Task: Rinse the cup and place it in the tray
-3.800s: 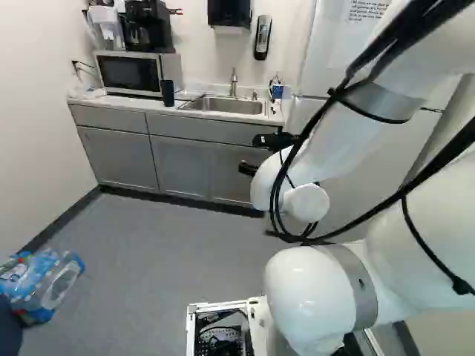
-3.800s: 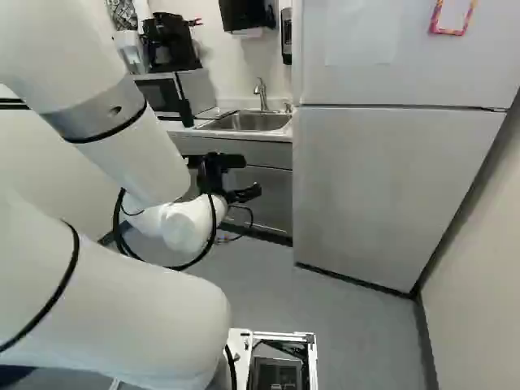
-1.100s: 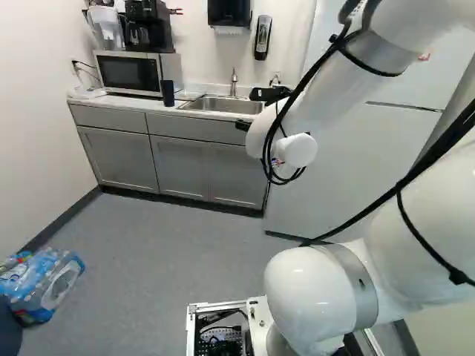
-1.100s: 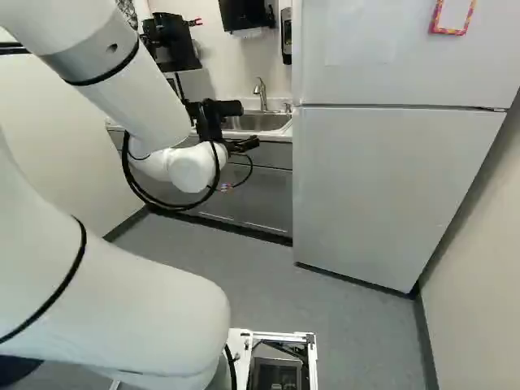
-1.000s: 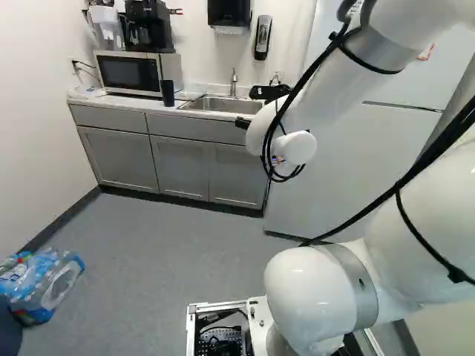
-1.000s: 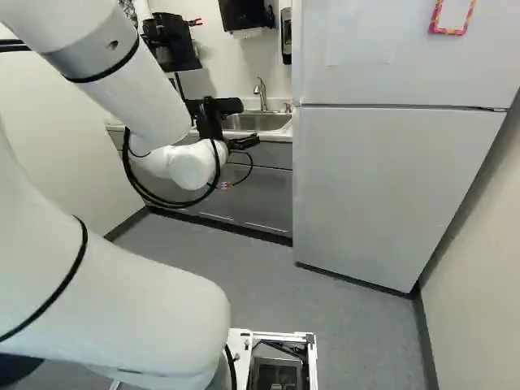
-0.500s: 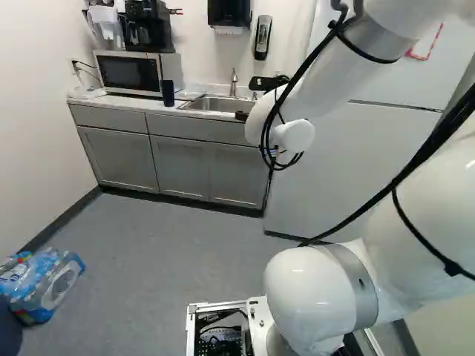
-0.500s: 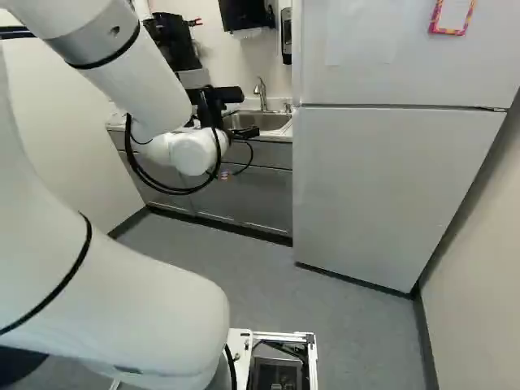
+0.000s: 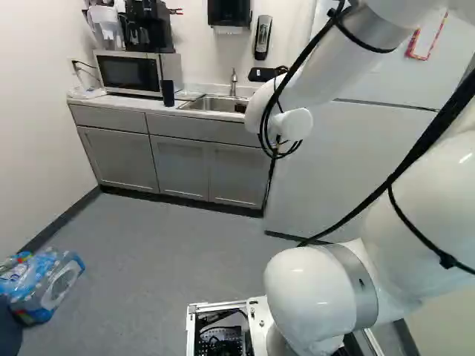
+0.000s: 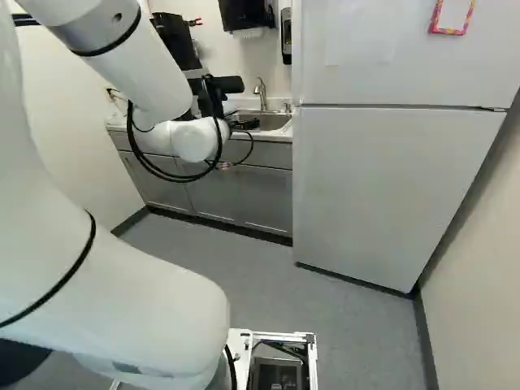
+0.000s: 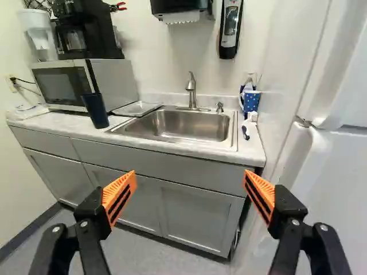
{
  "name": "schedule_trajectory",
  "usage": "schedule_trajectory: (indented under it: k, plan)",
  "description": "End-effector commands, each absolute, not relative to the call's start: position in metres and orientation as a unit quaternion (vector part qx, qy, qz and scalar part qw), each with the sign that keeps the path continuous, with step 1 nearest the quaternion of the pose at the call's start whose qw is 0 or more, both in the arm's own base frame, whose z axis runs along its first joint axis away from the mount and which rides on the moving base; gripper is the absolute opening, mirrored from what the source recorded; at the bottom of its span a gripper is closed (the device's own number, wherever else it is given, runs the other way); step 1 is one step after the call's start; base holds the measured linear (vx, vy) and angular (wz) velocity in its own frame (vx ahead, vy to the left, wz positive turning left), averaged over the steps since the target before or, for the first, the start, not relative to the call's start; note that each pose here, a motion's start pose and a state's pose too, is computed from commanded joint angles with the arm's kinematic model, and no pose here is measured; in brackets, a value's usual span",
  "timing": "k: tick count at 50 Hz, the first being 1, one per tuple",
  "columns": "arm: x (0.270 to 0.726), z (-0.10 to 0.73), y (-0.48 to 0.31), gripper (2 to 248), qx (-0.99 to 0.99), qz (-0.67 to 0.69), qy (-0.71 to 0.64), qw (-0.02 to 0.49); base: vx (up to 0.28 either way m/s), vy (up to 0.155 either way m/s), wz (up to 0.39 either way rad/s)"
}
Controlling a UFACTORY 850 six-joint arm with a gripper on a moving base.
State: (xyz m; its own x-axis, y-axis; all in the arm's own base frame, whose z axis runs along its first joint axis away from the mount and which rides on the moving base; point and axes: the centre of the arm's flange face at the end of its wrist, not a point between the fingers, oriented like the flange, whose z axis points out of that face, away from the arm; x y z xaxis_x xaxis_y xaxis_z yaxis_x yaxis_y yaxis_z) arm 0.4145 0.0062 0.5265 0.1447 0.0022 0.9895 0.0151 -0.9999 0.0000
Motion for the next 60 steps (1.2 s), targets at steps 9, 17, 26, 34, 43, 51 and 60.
schedule_trajectory:
  k: [9, 17, 26, 34, 43, 51, 60]
  plan:
    - [0.422, 0.535, 0.006, 247, -0.756, -0.654, -0.006, 0.005, 0.0, 0.0, 0.0]
    - [0.428, 0.542, 0.006, 247, -0.756, -0.654, -0.006, 0.005, 0.0, 0.0, 0.0]
    - [0.436, 0.551, 0.006, 247, -0.756, -0.655, -0.005, 0.005, 0.0, 0.0, 0.0]
    - [0.442, 0.558, 0.006, 247, -0.756, -0.655, -0.005, 0.005, 0.0, 0.0, 0.0]
    - [0.45, 0.566, 0.006, 247, -0.756, -0.655, -0.005, 0.005, 0.0, 0.0, 0.0]
    - [0.456, 0.574, 0.006, 247, -0.756, -0.654, -0.005, 0.005, 0.0, 0.0, 0.0]
    - [0.463, 0.582, 0.006, 247, -0.757, -0.654, -0.005, 0.005, 0.0, 0.0, 0.0]
